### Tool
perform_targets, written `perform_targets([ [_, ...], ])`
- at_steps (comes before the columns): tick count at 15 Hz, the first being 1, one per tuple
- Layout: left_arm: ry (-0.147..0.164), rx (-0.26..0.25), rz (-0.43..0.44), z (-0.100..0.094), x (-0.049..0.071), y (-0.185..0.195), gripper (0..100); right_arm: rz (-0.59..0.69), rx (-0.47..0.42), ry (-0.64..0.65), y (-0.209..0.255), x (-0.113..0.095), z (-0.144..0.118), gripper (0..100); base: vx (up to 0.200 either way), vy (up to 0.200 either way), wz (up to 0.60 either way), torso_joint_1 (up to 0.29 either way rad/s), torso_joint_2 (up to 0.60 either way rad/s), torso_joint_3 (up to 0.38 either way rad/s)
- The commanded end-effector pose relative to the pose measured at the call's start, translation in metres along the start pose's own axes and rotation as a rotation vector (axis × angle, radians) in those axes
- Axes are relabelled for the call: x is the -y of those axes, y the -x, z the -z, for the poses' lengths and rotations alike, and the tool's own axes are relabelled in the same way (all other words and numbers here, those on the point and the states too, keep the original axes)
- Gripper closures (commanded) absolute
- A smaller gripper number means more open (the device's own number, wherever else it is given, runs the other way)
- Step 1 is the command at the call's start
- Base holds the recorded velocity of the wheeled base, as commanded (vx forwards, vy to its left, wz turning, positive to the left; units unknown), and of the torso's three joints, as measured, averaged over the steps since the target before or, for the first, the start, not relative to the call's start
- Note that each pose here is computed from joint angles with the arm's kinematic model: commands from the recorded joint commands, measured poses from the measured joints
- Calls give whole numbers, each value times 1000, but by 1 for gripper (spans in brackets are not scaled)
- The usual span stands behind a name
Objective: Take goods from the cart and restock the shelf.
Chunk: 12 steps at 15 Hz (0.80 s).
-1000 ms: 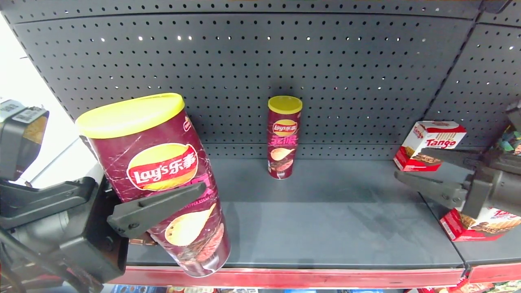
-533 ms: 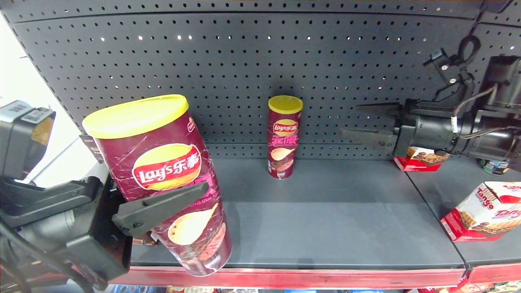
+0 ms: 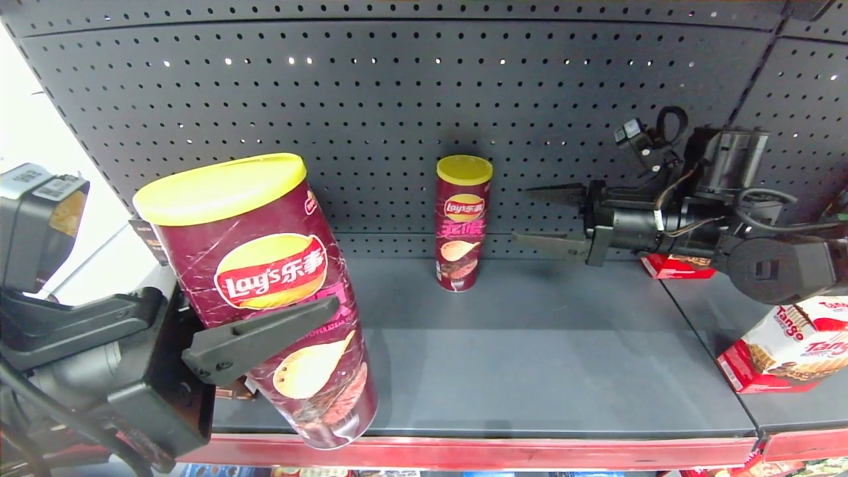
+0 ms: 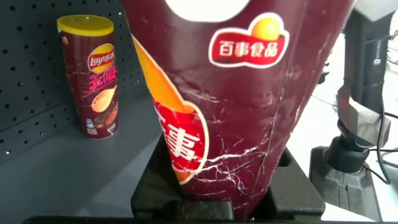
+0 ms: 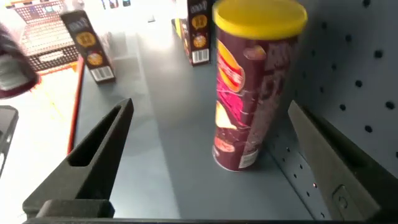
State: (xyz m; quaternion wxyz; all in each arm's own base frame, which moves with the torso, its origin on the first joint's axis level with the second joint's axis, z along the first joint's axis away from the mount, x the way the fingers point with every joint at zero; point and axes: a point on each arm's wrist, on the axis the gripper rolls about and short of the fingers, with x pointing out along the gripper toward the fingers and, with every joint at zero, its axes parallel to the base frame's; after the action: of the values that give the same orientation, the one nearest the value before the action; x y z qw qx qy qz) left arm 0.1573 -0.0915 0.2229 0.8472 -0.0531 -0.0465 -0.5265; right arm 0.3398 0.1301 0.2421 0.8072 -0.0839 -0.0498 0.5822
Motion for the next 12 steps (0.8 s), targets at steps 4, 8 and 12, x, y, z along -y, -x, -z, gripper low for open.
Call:
perform_targets([
  [4,3,-2,-12,1,-1,0,100,-5,-26,-39,-26,29,37,0,0,0,0,0,0,0],
  [8,2,2,-16,0,-1,0,100,-7,-29,-44,-41,45,54,0,0,0,0,0,0,0],
  [12,18,3,-19,0,-1,0,100,-15,-28,-45,-56,57,71,0,0,0,0,0,0,0],
])
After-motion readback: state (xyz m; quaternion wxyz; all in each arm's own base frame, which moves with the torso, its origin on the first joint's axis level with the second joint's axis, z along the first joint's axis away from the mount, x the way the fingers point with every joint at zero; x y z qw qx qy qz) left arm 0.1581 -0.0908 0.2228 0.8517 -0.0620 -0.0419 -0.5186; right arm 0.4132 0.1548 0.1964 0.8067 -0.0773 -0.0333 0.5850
